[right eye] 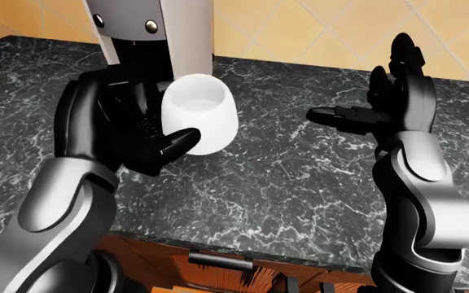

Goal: Pick the mug from under the coffee machine dispenser and place it on the counter.

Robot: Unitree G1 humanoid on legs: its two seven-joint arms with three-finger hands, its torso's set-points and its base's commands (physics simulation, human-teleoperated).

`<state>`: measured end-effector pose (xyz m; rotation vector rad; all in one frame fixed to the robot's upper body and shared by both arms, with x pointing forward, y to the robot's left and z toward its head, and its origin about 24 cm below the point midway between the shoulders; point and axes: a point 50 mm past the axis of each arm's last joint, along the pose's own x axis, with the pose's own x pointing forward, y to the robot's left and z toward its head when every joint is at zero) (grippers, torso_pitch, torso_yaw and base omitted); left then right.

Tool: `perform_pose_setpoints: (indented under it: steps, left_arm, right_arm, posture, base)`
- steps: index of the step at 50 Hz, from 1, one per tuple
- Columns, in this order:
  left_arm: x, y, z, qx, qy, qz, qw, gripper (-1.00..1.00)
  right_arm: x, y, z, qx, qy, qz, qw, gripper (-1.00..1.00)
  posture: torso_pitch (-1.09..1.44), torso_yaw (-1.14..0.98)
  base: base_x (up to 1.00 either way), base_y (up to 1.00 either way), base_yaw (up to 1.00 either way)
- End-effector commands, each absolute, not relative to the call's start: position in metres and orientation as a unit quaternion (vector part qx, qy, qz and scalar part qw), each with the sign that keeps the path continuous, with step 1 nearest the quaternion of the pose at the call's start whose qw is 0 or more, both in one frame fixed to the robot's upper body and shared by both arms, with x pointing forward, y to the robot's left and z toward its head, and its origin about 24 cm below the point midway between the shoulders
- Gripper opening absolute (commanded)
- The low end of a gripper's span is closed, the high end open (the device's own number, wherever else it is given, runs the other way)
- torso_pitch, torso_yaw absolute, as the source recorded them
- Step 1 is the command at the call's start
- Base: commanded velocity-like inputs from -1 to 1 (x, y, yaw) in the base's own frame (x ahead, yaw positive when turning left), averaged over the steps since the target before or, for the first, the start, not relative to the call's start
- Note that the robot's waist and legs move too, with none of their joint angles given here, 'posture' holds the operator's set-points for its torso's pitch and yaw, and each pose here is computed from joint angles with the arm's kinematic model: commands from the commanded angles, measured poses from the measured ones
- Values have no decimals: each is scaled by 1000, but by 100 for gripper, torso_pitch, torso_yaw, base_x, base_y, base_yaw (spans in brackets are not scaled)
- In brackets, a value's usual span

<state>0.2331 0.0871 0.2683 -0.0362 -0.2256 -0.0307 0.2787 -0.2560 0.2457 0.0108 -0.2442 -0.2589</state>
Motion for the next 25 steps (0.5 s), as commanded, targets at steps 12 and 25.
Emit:
perform_pose_setpoints:
  steps: [12, 25]
  left_arm:
    - [223, 65, 275, -56, -150, -112, 981, -100]
    - [218, 52, 263, -23, -135, -174, 975, -100]
  right_arm:
    - [272, -256, 263, -2, -166, -130, 977, 100]
    - [271, -256, 263, -1, -167, -130, 977, 100]
  posture:
    - [0, 0]
    - [0, 0]
  base:
    - [0, 0, 0]
    - [0, 0, 0]
